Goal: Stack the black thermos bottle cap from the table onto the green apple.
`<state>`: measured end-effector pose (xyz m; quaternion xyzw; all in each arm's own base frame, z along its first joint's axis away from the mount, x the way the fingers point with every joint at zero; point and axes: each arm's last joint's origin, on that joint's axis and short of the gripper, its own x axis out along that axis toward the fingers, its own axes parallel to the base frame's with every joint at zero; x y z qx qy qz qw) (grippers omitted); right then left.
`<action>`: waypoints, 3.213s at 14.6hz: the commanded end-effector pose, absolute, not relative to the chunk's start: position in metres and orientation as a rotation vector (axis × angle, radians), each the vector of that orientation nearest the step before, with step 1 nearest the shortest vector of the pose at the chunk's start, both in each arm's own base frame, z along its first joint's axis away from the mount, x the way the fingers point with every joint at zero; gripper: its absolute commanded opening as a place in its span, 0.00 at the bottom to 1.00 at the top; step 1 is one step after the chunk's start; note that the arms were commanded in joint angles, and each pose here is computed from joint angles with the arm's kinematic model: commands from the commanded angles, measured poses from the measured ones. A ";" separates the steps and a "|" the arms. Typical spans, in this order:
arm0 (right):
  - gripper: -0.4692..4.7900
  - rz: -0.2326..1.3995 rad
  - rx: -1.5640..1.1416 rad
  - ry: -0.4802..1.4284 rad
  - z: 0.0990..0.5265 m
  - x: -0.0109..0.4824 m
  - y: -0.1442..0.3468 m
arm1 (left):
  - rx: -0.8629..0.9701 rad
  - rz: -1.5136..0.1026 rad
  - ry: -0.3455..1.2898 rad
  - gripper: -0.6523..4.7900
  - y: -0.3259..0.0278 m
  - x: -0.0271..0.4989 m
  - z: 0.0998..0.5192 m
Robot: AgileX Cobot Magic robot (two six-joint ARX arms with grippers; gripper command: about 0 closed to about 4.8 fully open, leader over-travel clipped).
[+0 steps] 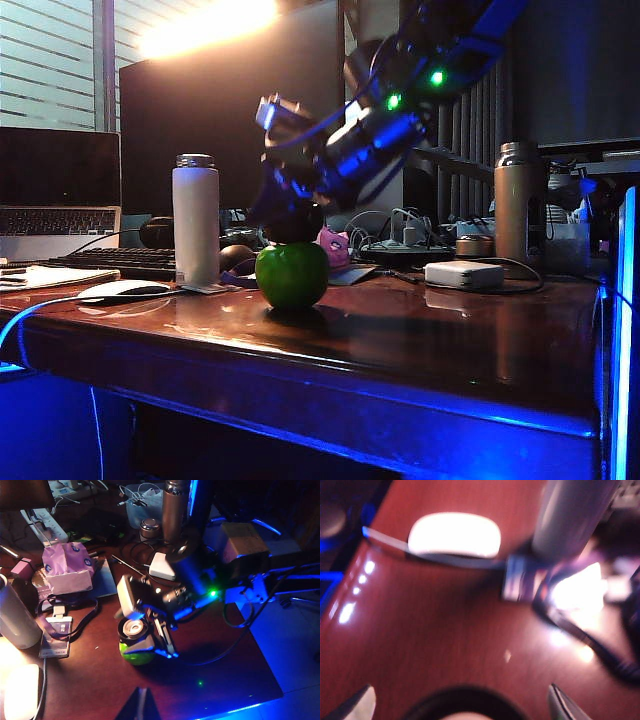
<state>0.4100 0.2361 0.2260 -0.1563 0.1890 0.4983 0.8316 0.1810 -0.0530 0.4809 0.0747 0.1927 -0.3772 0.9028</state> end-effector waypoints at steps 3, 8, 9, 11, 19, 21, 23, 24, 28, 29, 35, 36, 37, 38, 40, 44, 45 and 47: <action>0.99 1.039 -0.336 0.236 0.277 0.399 0.231 | 0.158 -0.785 0.386 0.12 -0.053 0.180 0.482; 0.61 0.977 -0.304 0.028 0.369 0.358 0.208 | 0.158 -0.785 0.386 0.12 -0.053 0.180 0.482; 0.44 0.967 -0.283 -0.027 0.392 0.343 0.200 | 0.158 -0.785 0.386 0.12 -0.053 0.180 0.482; 0.09 0.949 -0.259 -0.145 0.439 0.306 0.180 | 0.158 -0.785 0.386 0.12 -0.053 0.180 0.482; 0.09 0.522 -0.279 -0.118 0.490 0.134 0.071 | 0.158 -0.785 0.386 0.12 -0.053 0.180 0.482; 0.09 0.431 -0.280 -0.074 0.456 0.114 0.057 | 0.158 -0.785 0.386 0.12 -0.053 0.180 0.482; 0.09 0.388 -0.254 -0.035 0.411 0.109 0.049 | 0.158 -0.785 0.386 0.12 -0.053 0.180 0.482; 0.09 0.357 -0.221 -0.030 0.385 0.107 0.044 | 0.158 -0.785 0.386 0.12 -0.053 0.180 0.482; 0.09 0.253 -0.095 0.112 0.278 0.104 0.027 | 0.157 -0.787 0.386 0.12 -0.053 0.180 0.482; 0.09 0.265 -0.075 0.138 0.255 0.101 0.025 | 0.157 -0.786 0.386 0.12 -0.053 0.180 0.482; 0.09 0.213 0.002 0.170 0.205 0.092 0.017 | 0.157 -0.786 0.386 0.12 -0.053 0.180 0.482; 0.09 0.194 0.003 0.178 0.204 0.093 0.015 | 0.157 -0.786 0.386 0.12 -0.053 0.180 0.482; 0.09 0.169 0.014 0.178 0.203 0.093 0.013 | 0.157 -0.786 0.386 0.12 -0.053 0.180 0.482; 0.09 0.143 0.026 0.175 0.201 0.093 0.011 | 0.157 -0.786 0.386 0.12 -0.053 0.180 0.482; 0.09 0.113 0.029 0.141 0.194 0.091 0.008 | 0.157 -0.786 0.386 0.12 -0.053 0.180 0.482; 0.09 0.109 0.033 0.119 0.189 0.088 0.007 | 0.157 -0.786 0.386 0.12 -0.053 0.180 0.482; 0.09 0.108 0.039 0.130 0.187 0.089 0.007 | 0.157 -0.786 0.386 0.12 -0.053 0.180 0.482; 0.09 0.106 0.077 0.143 0.179 0.089 0.007 | 0.157 -0.786 0.386 0.12 -0.053 0.180 0.482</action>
